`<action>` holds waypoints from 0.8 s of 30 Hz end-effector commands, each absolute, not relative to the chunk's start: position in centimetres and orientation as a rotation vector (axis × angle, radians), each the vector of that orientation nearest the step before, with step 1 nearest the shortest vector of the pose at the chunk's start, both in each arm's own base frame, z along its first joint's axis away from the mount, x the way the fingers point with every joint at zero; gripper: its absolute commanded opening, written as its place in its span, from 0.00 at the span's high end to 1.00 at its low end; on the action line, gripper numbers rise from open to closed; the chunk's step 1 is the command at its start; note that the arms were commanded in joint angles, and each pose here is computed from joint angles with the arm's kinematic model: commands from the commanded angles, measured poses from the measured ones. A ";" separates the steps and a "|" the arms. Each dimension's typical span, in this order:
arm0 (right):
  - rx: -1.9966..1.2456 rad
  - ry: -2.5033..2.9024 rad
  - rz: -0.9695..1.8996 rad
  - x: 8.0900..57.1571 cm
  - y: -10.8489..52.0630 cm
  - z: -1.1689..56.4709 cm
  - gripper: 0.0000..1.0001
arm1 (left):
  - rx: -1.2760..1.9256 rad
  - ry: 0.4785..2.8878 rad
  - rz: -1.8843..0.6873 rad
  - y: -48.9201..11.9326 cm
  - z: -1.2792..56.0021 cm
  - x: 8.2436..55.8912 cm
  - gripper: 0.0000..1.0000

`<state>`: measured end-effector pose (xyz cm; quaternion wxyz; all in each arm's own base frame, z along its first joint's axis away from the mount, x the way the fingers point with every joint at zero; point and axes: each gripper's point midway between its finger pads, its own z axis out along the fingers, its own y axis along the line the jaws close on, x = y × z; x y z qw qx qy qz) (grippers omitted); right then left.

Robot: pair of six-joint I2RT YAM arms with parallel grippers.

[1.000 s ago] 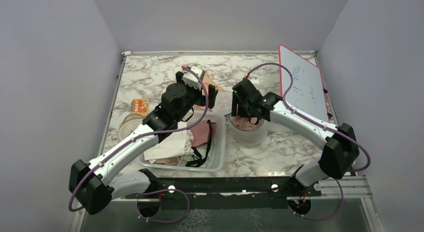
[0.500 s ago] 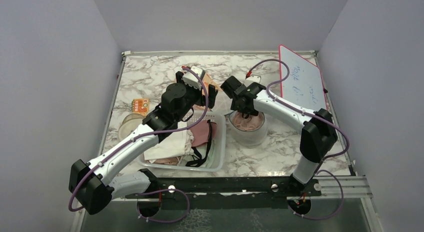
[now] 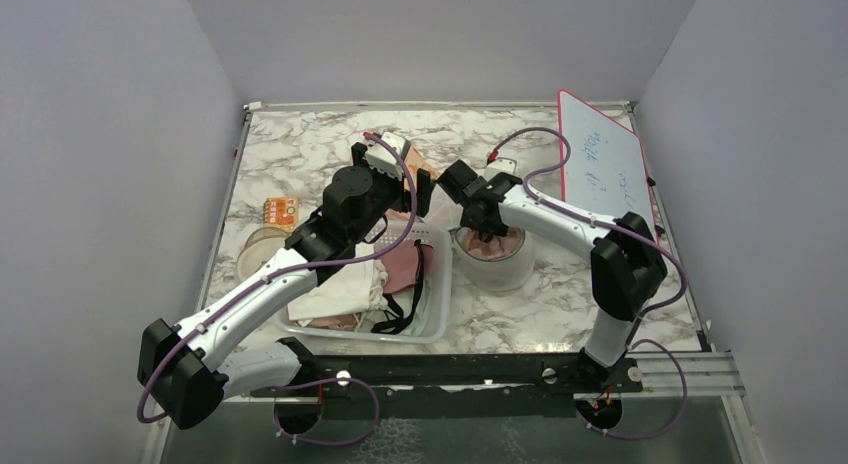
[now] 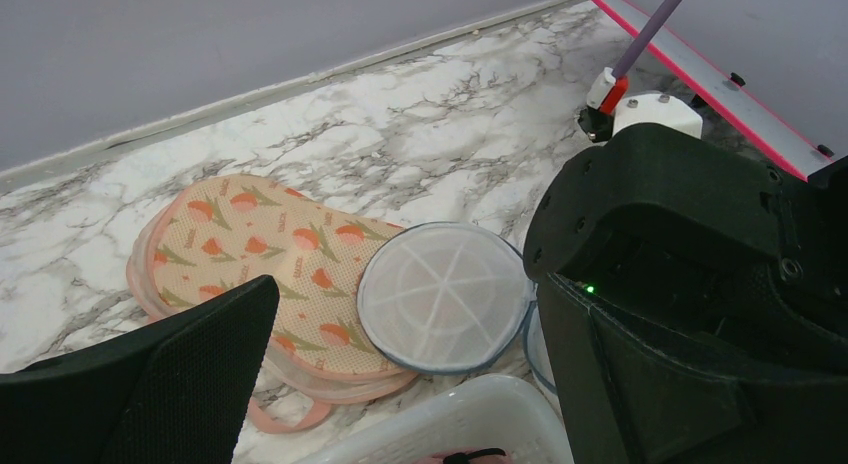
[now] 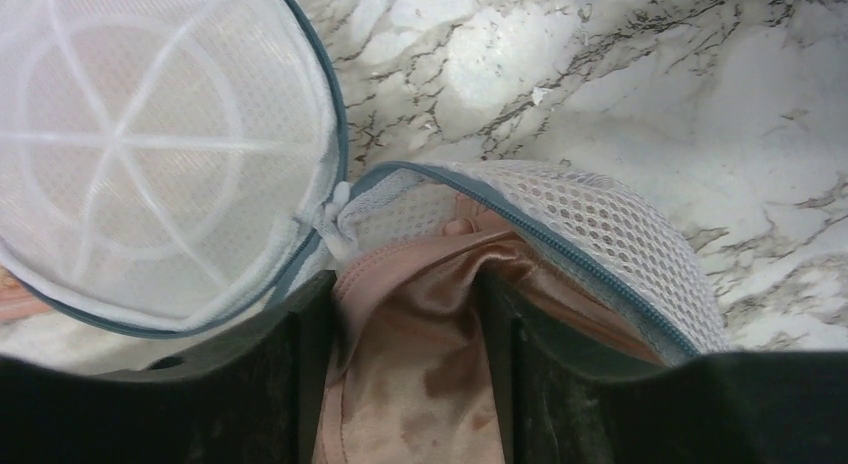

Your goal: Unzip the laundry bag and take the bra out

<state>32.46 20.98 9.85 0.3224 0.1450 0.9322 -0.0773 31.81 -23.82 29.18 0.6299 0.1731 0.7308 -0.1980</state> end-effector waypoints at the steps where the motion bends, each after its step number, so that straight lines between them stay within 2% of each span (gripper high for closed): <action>1: 0.462 2.385 -0.131 32.2 20.9 11.3 0.57 | 0.396 1.638 -0.474 -23.9 30.7 31.5 0.01; 3: 0.474 2.366 -0.097 32.0 20.7 12.1 0.77 | 0.398 1.638 -0.482 -24.1 30.7 31.5 0.01; 4: 0.480 2.357 -0.077 31.8 20.6 12.5 0.80 | 0.398 1.638 -0.484 -24.1 30.7 31.5 0.01; 16: 0.484 2.334 -0.017 30.8 19.8 14.7 0.87 | 0.402 1.644 -0.487 -24.2 30.5 31.5 0.01; 19: 0.459 2.322 -0.001 30.7 19.7 15.6 0.98 | 0.403 1.648 -0.484 -24.3 30.3 31.5 0.01; 24: 0.384 2.285 0.092 30.5 19.9 18.0 0.99 | 0.403 1.647 -0.485 -24.2 30.4 31.5 0.01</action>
